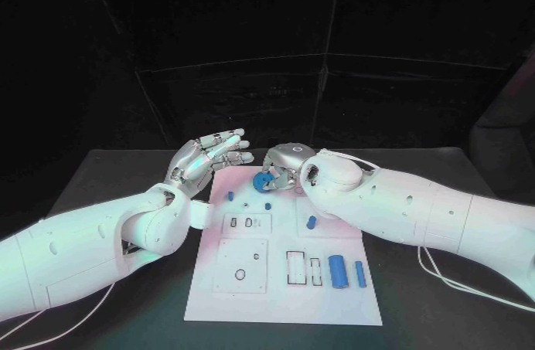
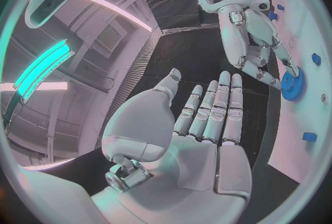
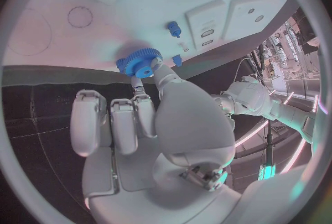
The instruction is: Assemble the parts on the task board
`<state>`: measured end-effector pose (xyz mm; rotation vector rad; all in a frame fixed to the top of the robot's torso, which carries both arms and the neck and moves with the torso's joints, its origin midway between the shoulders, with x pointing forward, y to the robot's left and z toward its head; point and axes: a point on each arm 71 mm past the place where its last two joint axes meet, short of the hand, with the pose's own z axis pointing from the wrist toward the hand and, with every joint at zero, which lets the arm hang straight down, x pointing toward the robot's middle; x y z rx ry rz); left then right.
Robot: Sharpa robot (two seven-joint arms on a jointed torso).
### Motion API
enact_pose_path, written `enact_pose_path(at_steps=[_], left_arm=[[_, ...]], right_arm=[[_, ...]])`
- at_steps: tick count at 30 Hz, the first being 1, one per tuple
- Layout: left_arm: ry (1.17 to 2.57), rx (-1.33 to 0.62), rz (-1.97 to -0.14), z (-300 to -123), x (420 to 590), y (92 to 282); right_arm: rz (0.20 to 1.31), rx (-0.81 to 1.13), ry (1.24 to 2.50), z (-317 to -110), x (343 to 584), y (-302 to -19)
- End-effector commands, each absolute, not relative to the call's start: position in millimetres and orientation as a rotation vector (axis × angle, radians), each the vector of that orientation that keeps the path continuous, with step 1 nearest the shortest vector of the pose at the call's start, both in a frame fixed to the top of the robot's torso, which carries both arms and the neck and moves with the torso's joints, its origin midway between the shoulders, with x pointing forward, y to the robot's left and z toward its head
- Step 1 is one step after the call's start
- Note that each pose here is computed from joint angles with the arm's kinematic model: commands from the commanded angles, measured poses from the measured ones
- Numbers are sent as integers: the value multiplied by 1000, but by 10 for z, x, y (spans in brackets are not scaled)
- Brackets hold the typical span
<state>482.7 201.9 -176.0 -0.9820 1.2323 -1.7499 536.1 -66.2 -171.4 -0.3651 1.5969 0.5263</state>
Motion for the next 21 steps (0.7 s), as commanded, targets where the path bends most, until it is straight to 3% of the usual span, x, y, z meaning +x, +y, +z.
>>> enact_pose_path(at_steps=[1, 21], left_arm=[[1233, -976, -1766, -1749, 4826, 2007], [1235, -980, -1758, -1751, 4826, 2044]], right_arm=[[530, -385, 1601, -1710, 5358, -635], [485, -371, 1646, -1754, 5381, -665]])
